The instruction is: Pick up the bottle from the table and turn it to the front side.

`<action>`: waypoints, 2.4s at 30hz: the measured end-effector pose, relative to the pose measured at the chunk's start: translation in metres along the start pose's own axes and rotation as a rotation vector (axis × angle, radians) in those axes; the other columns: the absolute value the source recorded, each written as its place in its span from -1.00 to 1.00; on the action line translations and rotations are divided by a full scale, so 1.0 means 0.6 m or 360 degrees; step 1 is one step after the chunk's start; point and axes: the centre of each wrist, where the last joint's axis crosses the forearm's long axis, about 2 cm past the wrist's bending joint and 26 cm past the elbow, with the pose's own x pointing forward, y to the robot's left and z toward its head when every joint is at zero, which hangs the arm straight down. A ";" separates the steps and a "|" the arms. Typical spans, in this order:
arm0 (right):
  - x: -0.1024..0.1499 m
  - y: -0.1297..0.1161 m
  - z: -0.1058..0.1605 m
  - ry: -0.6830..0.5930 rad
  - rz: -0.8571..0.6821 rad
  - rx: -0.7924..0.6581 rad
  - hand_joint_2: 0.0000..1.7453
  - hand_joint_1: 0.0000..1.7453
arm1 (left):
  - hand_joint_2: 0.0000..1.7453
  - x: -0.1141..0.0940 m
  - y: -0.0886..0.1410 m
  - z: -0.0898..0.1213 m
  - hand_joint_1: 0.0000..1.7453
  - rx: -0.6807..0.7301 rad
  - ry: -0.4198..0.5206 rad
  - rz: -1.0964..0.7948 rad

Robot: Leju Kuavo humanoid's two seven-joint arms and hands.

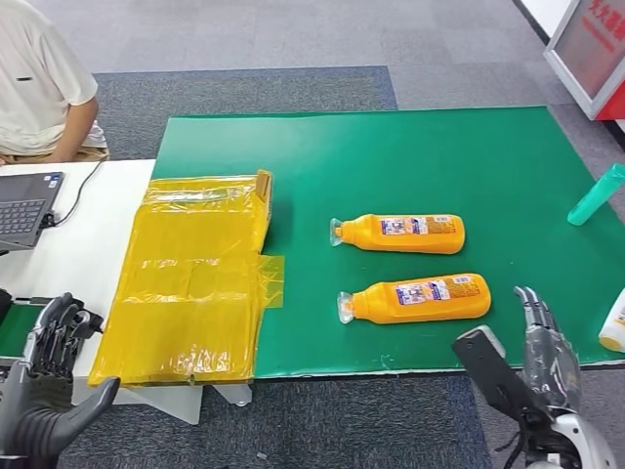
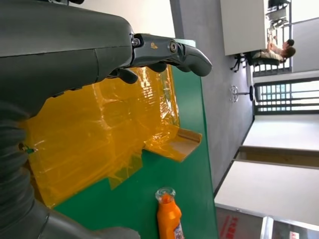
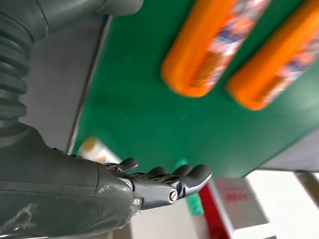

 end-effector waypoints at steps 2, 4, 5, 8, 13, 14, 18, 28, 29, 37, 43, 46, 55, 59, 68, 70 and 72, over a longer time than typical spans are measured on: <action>0.003 0.010 -0.009 0.0013 0.0120 0.0025 1.00 -1.00 | 1.00 -0.001 -0.001 -0.004 -1.00 -0.0012 0.0001 -0.0004; 0.005 0.017 -0.015 0.0008 0.0169 0.0046 1.00 -1.00 | 1.00 -0.003 -0.001 -0.005 -1.00 -0.0019 0.0002 -0.0004; 0.006 0.020 -0.018 0.0010 0.0199 0.0054 1.00 -1.00 | 1.00 -0.004 -0.001 -0.006 -1.00 -0.0023 0.0004 -0.0003; 0.006 0.028 -0.028 0.0055 0.0398 0.0083 1.00 -1.00 | 1.00 -0.006 -0.002 -0.008 -1.00 -0.0042 0.0010 0.0005; 0.001 0.053 -0.065 0.0144 0.0843 0.0145 1.00 -1.00 | 1.00 -0.011 -0.005 -0.015 -1.00 -0.0075 0.0016 0.0028; 0.001 0.060 -0.074 0.0143 0.0883 0.0169 1.00 -1.00 | 1.00 -0.012 -0.005 -0.015 -1.00 -0.0080 0.0018 0.0033; -0.003 0.081 -0.103 0.0110 0.1026 0.0269 1.00 -1.00 | 1.00 -0.019 -0.007 -0.019 -1.00 -0.0095 0.0028 0.0049; -0.024 0.135 -0.168 -0.0050 0.1502 0.0487 1.00 -1.00 | 1.00 -0.037 -0.014 -0.023 -1.00 -0.0114 0.0065 0.0100; -0.023 0.137 -0.175 -0.0068 0.1525 0.0495 1.00 -1.00 | 1.00 -0.039 -0.015 -0.024 -1.00 -0.0114 0.0068 0.0103; -0.015 0.160 -0.208 -0.0141 0.1706 0.0523 1.00 -1.00 | 1.00 -0.047 -0.020 -0.025 -1.00 -0.0121 0.0090 0.0122; -0.012 0.188 -0.215 -0.0212 0.1814 0.0565 1.00 -1.00 | 1.00 -0.053 -0.028 -0.026 -1.00 -0.0148 0.0114 0.0135; -0.011 0.193 -0.220 -0.0227 0.1842 0.0576 1.00 -1.00 | 1.00 -0.056 -0.031 -0.026 -1.00 -0.0155 0.0125 0.0137; -0.011 0.198 -0.226 -0.0260 0.1854 0.0602 1.00 -0.07 | 1.00 -0.061 -0.036 -0.027 -1.00 -0.0164 0.0143 0.0152; -0.007 0.200 -0.230 -0.0308 0.1827 0.0660 1.00 1.00 | 1.00 -0.063 -0.039 -0.027 -1.00 -0.0172 0.0147 0.0159; 0.003 0.187 -0.273 -0.0289 0.1485 0.0932 1.00 1.00 | 1.00 -0.070 -0.033 -0.032 -1.00 -0.0190 0.0144 0.0144; 0.005 0.187 -0.280 -0.0279 0.1432 0.0948 1.00 1.00 | 1.00 -0.071 -0.031 -0.032 -1.00 -0.0190 0.0144 0.0139; 0.006 0.187 -0.285 -0.0269 0.1389 0.0963 1.00 1.00 | 1.00 -0.072 -0.030 -0.033 -1.00 -0.0188 0.0145 0.0135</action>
